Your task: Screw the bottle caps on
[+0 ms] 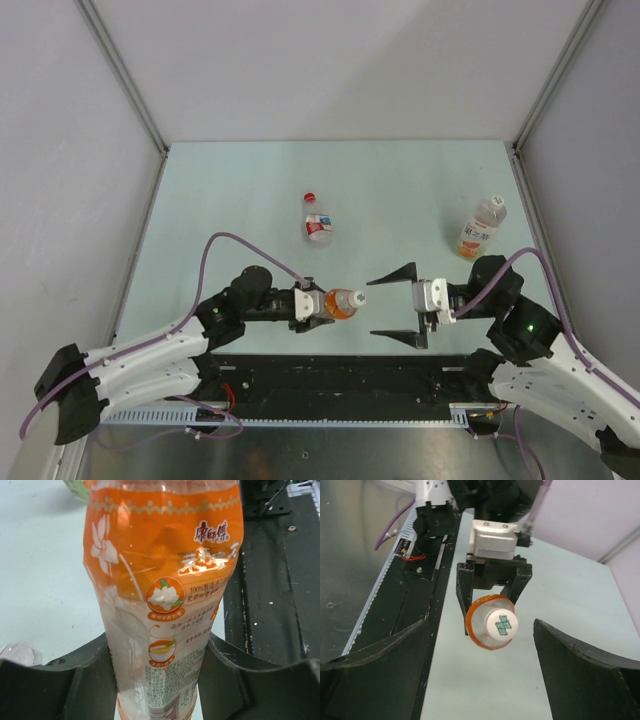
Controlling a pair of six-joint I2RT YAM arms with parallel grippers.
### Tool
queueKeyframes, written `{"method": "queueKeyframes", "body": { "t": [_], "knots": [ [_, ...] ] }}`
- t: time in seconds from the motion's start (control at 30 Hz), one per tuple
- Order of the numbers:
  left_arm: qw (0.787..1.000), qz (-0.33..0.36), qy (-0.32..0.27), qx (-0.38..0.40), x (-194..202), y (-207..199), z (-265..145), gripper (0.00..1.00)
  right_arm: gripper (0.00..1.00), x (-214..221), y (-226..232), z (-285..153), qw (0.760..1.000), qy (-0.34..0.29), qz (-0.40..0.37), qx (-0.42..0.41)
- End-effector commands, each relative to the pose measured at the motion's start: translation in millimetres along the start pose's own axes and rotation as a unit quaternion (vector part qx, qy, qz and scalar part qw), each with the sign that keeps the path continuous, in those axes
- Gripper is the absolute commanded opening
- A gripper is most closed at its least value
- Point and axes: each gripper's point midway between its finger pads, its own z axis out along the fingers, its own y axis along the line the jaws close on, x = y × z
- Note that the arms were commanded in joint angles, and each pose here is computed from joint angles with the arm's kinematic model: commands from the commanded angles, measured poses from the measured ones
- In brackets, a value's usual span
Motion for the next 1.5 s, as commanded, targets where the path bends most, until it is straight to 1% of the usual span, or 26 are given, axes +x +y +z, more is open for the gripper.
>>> {"method": "queueKeyframes", "body": {
  "t": [0.0,0.17,0.23,0.37,0.57,0.77,0.93,1.03,1.1,1.17,1.2,1.23,1.27,1.3,1.4,1.47],
  "knots": [
    [0.998,0.034,-0.042,0.035,-31,-7,-5,0.0,0.87,-1,18,-2,0.997,-0.005,-0.049,-0.054],
    [0.998,0.037,-0.04,0.044,-31,-9,-5,0.0,0.82,5,10,6,0.998,0.004,-0.039,-0.041],
    [0.998,0.036,-0.038,0.045,-31,-9,-4,0.0,0.79,7,12,8,0.998,0.006,-0.04,-0.051],
    [0.998,0.033,-0.035,0.044,-30,-8,-3,0.0,0.69,6,16,11,0.997,0.002,-0.042,-0.066],
    [0.998,0.031,-0.034,0.043,-30,-8,-3,0.0,0.66,7,14,16,0.997,0.002,-0.039,-0.065],
    [0.998,0.025,-0.028,0.045,-27,-8,-1,0.0,0.58,10,14,19,0.997,0.007,-0.033,-0.068],
    [0.998,0.026,-0.033,0.047,-30,-8,-2,0.0,0.44,11,13,19,0.998,0.009,-0.024,-0.065],
    [0.998,0.028,-0.035,0.042,-32,-7,-3,0.0,0.27,13,14,20,0.998,0.013,-0.011,-0.064],
    [0.999,0.028,-0.038,0.023,-36,0,-4,0.0,0.19,14,14,21,0.998,0.018,0.01,-0.062],
    [0.998,0.028,-0.046,-0.016,-44,14,-6,0.0,0.15,19,10,24,0.998,0.027,0.044,-0.048],
    [0.997,0.029,-0.051,-0.04,-49,24,-7,0.0,0.13,23,3,26,0.996,0.037,0.071,-0.025],
    [0.995,0.029,-0.058,-0.07,-56,35,-10,0.0,0.07,29,-9,29,0.993,0.05,0.105,0.013],
    [0.992,0.029,-0.066,-0.103,-63,47,-13,0.0,0.03,35,-22,30,0.986,0.061,0.145,0.058],
    [0.988,0.034,-0.071,-0.13,-68,57,-17,0.0,0.02,44,-36,31,0.974,0.072,0.188,0.107],
    [0.977,0.051,-0.084,-0.188,-82,81,-22,0.0,0.0,68,-64,34,0.924,0.087,0.301,0.219],
    [0.971,0.058,-0.079,-0.216,-85,93,-20,0.0,0.0,82,-73,39,0.885,0.087,0.374,0.264]
  ]
}}
